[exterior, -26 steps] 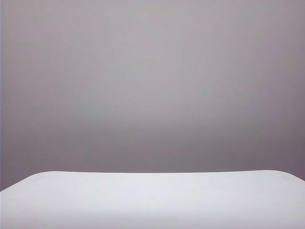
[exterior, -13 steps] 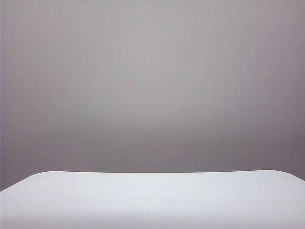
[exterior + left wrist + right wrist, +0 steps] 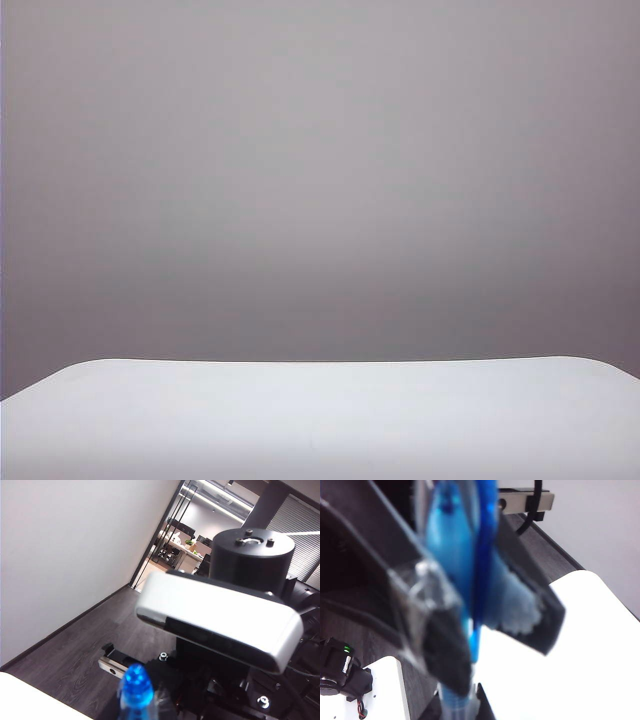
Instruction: Pick up the pen and remove the cap.
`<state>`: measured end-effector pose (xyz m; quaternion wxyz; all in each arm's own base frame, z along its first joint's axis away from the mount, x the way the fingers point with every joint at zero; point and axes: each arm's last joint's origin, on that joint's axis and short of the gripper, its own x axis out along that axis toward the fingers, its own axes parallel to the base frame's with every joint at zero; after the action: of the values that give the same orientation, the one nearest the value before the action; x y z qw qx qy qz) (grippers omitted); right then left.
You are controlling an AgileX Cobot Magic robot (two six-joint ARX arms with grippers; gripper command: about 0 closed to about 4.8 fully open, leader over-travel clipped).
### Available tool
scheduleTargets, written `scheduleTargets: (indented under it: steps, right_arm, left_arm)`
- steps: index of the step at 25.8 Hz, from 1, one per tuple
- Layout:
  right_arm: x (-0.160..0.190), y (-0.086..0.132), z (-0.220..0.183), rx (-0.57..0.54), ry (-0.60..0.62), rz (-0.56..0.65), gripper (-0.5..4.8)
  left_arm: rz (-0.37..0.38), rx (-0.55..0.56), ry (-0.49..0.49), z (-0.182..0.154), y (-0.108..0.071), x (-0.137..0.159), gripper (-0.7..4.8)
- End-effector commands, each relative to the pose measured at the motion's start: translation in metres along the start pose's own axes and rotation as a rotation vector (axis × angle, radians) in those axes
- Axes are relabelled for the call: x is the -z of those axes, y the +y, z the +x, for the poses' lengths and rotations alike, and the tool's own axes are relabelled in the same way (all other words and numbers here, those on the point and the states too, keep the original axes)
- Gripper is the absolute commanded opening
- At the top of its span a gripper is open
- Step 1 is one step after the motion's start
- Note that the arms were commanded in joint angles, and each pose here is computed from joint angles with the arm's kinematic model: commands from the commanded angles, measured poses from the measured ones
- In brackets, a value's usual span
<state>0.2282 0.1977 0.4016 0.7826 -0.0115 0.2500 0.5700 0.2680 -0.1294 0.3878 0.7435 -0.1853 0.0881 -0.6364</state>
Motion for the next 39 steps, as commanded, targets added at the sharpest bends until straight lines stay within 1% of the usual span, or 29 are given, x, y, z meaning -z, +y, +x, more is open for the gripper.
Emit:
scheduleTargets:
  steps: [1, 3, 7, 8, 12, 14, 17, 19, 20, 21, 22, 23, 24, 25, 26, 27, 28, 29, 30, 31, 33, 34, 35, 36, 37, 38, 39]
  right_arm:
    - [-0.001, 0.003, -0.002, -0.02, 0.002, -0.023, -0.06]
    - [0.001, 0.003, -0.002, -0.019, 0.013, -0.016, -0.06]
    - [0.005, 0.001, 0.001, -0.011, 0.03, -0.005, -0.06]
    - [0.009, 0.0, 0.003, -0.006, 0.038, 0.0, -0.06]
    - [0.013, -0.004, 0.005, 0.047, 0.052, 0.006, -0.06]
    - [0.013, -0.005, 0.005, 0.048, 0.053, 0.006, -0.06]
    - [0.013, -0.006, 0.007, 0.057, 0.058, 0.009, -0.06]
    - [0.017, -0.009, 0.009, 0.092, 0.093, 0.023, -0.06]
    - [0.023, -0.012, 0.012, 0.122, 0.137, 0.027, -0.06]
    - [0.026, -0.014, 0.013, 0.148, 0.161, 0.035, -0.06]
    - [0.031, -0.018, 0.015, 0.226, 0.213, 0.047, -0.06]
    - [0.033, -0.021, 0.015, 0.26, 0.234, 0.052, -0.06]
    - [0.037, -0.027, 0.013, 0.322, 0.274, 0.072, -0.06]
    - [0.039, -0.03, 0.011, 0.343, 0.29, 0.083, -0.06]
    - [0.044, -0.038, 0.01, 0.376, 0.329, 0.113, -0.06]
    - [0.048, -0.046, 0.008, 0.406, 0.365, 0.144, -0.06]
    - [0.052, -0.053, 0.008, 0.426, 0.389, 0.168, -0.06]
    - [0.057, -0.061, 0.008, 0.438, 0.407, 0.192, -0.06]
    - [0.065, -0.074, 0.009, 0.454, 0.429, 0.227, -0.06]
    - [0.076, -0.087, 0.013, 0.469, 0.446, 0.256, -0.06]
    - [0.092, -0.102, 0.017, 0.486, 0.468, 0.29, -0.06]
    - [0.111, -0.113, 0.023, 0.492, 0.506, 0.328, -0.06]
    - [0.12, -0.118, 0.026, 0.493, 0.526, 0.343, -0.06]
    - [0.144, -0.127, 0.033, 0.498, 0.583, 0.382, -0.06]
    - [0.152, -0.129, 0.037, 0.494, 0.603, 0.394, -0.06]
    - [0.17, -0.134, 0.044, 0.488, 0.647, 0.417, -0.06]
    - [0.179, -0.136, 0.047, 0.484, 0.669, 0.429, -0.06]
  left_arm:
    - [0.035, -0.054, -0.038, -0.002, 0.001, -0.003, 0.21]
    - [0.056, -0.063, -0.064, -0.002, 0.001, -0.005, 0.21]
    - [0.126, -0.055, -0.113, -0.002, -0.003, -0.011, 0.21]
    - [0.171, -0.057, -0.123, -0.002, -0.004, -0.012, 0.21]
    - [0.261, -0.077, -0.128, -0.002, -0.004, -0.012, 0.21]
    - [0.285, -0.077, -0.128, -0.002, -0.004, -0.012, 0.21]
    - [0.291, -0.092, -0.136, -0.002, -0.004, -0.012, 0.21]
    - [0.328, -0.1, -0.152, -0.002, -0.004, -0.014, 0.21]
    - [0.351, -0.127, -0.186, -0.006, -0.004, -0.019, 0.21]
    - [0.359, -0.14, -0.195, -0.01, -0.003, -0.021, 0.21]
    - [0.34, -0.191, -0.194, -0.018, 0.002, -0.022, 0.2]
    - [0.315, -0.218, -0.182, -0.021, 0.005, -0.021, 0.2]
    - [0.235, -0.311, -0.129, -0.03, 0.017, -0.014, 0.2]
    - [0.203, -0.368, -0.092, -0.034, 0.023, -0.009, 0.21]
    - [0.16, -0.515, 0.024, -0.042, 0.035, 0.006, 0.21]
    - [0.141, -0.63, 0.124, -0.046, 0.041, 0.019, 0.21]
    - [0.124, -0.723, 0.217, -0.049, 0.045, 0.029, 0.21]
    - [0.095, -0.787, 0.304, -0.052, 0.049, 0.04, 0.21]
    - [0.009, -0.819, 0.43, -0.054, 0.057, 0.057, 0.21]
    - [-0.078, -0.813, 0.495, -0.054, 0.065, 0.07, 0.21]
    - [-0.177, -0.816, 0.57, -0.054, 0.077, 0.086, 0.21]
    - [-0.292, -0.816, 0.648, -0.053, 0.09, 0.104, 0.21]
    - [-0.331, -0.81, 0.683, -0.052, 0.095, 0.112, 0.21]
    - [-0.403, -0.798, 0.763, -0.048, 0.105, 0.131, 0.21]
    - [-0.425, -0.796, 0.798, -0.046, 0.109, 0.139, 0.21]
    - [-0.465, -0.807, 0.886, -0.038, 0.117, 0.159, 0.23]
    - [-0.473, -0.811, 0.918, -0.035, 0.119, 0.166, 0.25]
